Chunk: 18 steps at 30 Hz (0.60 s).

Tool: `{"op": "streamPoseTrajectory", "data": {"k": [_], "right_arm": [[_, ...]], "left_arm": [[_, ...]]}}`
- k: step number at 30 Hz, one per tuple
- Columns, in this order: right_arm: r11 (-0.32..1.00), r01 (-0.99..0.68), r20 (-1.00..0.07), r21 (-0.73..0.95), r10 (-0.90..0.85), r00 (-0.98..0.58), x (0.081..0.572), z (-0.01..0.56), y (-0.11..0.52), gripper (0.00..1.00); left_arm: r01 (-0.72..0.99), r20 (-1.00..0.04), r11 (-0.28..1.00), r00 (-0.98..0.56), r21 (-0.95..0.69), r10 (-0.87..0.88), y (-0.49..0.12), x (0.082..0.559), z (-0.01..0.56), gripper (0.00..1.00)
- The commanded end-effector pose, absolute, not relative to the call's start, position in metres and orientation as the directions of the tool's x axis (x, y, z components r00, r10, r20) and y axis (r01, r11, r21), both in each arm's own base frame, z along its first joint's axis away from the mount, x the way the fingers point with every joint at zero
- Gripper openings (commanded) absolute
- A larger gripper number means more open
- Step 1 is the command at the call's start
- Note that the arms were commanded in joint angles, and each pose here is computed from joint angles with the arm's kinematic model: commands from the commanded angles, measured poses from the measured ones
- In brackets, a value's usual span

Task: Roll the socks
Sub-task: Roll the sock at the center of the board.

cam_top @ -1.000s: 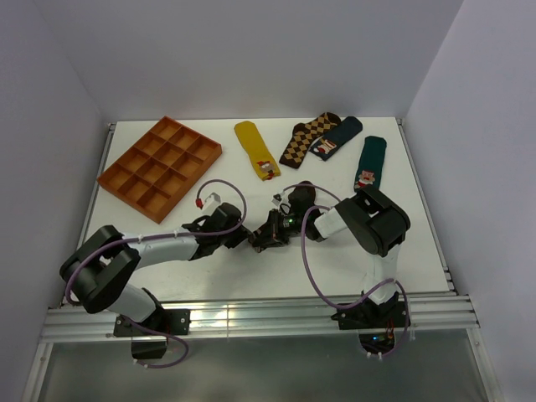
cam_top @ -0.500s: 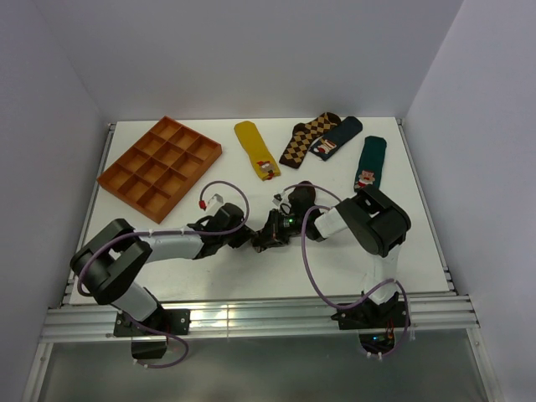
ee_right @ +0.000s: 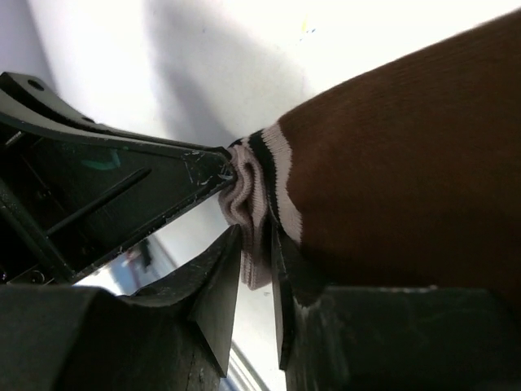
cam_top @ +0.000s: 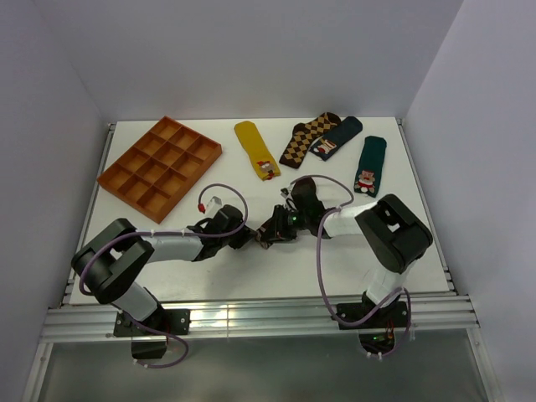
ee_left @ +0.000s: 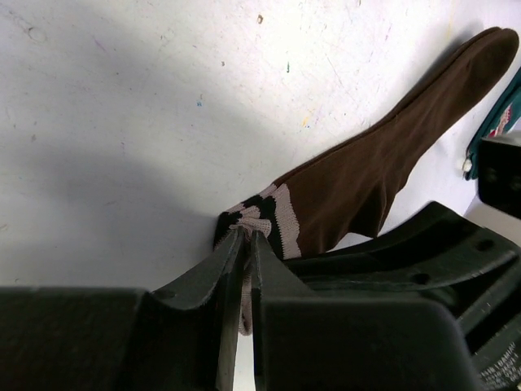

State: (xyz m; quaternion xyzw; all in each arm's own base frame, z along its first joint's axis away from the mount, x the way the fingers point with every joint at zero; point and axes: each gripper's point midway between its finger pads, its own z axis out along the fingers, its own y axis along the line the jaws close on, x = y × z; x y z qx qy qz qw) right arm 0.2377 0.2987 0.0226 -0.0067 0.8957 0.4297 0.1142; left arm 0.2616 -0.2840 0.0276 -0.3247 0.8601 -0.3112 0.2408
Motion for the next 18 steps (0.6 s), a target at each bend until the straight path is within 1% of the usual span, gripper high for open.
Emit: {"op": "streamPoseTrajectory", "data": {"k": [1, 8, 15, 18], "right_arm": [[0.72, -0.166, -0.321, 0.673, 0.082, -0.943, 0.248, 0.023, 0.286, 0.3], [0.724, -0.232, -0.388, 0.65, 0.054, -0.92, 0.239, 0.022, 0.291, 0.32], [0.706, -0.33, -0.477, 0.626, 0.012, -0.879, 0.234, 0.032, 0.297, 0.39], [0.718, -0.366, -0.519, 0.593, -0.007, -0.855, 0.233, 0.038, 0.297, 0.4]], "left_arm": [[-0.462, -0.219, 0.651, -0.688, -0.602, -0.692, -0.268, 0.245, -0.001, 0.14], [-0.465, -0.216, 0.649, -0.687, -0.602, -0.694, -0.27, 0.246, -0.001, 0.13], [-0.468, -0.221, 0.654, -0.686, -0.594, -0.693, -0.27, 0.247, -0.002, 0.12], [-0.47, -0.222, 0.653, -0.685, -0.595, -0.694, -0.27, 0.247, -0.001, 0.12]]}}
